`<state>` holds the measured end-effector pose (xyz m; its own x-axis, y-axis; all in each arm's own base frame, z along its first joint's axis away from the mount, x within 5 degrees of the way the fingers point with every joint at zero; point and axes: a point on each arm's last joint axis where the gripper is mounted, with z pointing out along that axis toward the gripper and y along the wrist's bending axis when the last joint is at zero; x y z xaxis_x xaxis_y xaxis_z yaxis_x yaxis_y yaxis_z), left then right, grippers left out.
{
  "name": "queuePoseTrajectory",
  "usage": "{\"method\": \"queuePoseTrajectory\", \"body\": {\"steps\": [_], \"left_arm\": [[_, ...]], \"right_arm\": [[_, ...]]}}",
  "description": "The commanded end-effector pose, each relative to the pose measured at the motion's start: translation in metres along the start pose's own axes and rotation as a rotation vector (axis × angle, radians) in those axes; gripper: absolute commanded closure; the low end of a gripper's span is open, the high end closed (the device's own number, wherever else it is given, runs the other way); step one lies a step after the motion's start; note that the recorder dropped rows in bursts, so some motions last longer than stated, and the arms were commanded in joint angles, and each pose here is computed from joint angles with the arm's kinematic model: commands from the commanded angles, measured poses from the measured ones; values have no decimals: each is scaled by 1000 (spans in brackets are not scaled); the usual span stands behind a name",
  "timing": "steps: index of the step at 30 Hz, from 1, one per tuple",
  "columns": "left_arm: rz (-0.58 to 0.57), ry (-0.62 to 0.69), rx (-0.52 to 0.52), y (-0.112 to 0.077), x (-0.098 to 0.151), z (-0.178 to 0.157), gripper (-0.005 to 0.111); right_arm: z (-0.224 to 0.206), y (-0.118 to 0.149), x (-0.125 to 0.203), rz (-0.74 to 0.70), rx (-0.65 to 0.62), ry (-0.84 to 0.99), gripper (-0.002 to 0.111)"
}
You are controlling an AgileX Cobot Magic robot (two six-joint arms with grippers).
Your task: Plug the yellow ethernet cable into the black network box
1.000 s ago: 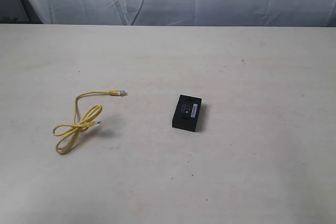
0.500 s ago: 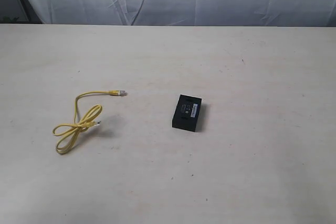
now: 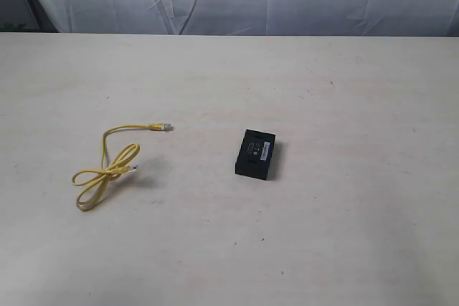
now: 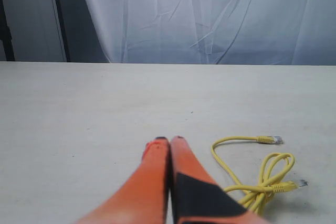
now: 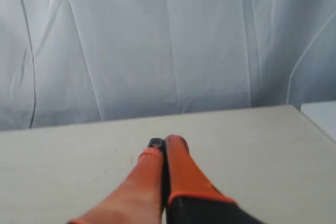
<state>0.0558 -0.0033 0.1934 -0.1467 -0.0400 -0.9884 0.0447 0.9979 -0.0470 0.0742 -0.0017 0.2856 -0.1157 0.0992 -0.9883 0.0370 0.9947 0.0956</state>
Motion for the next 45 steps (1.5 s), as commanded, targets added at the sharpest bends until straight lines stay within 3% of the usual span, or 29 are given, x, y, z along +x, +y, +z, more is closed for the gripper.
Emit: {"method": "queuePoseTrajectory", "body": {"steps": [1,13,21,27,35,39,45], "left_arm": [[0,-2,-3,0,1,0,107],[0,-2,-3,0,1,0,107],[0,-2,-3,0,1,0,107],[0,-2,-3,0,1,0,107],[0,-2,-3,0,1,0,107],[0,-2,-3,0,1,0,107],[0,-2,-3,0,1,0,107]], "right_arm": [[12,3,-17,3,5,191,109],[50,6,-11,139,-13,316,109],[93,13,-9,134,-27,587,109],[141,54,-6,103,-204,750,109],[197,153,37,-70,-428,972,109],[217,196,59,-98,-487,1025,109],[235,224,86,-81,-486,1077,109]]}}
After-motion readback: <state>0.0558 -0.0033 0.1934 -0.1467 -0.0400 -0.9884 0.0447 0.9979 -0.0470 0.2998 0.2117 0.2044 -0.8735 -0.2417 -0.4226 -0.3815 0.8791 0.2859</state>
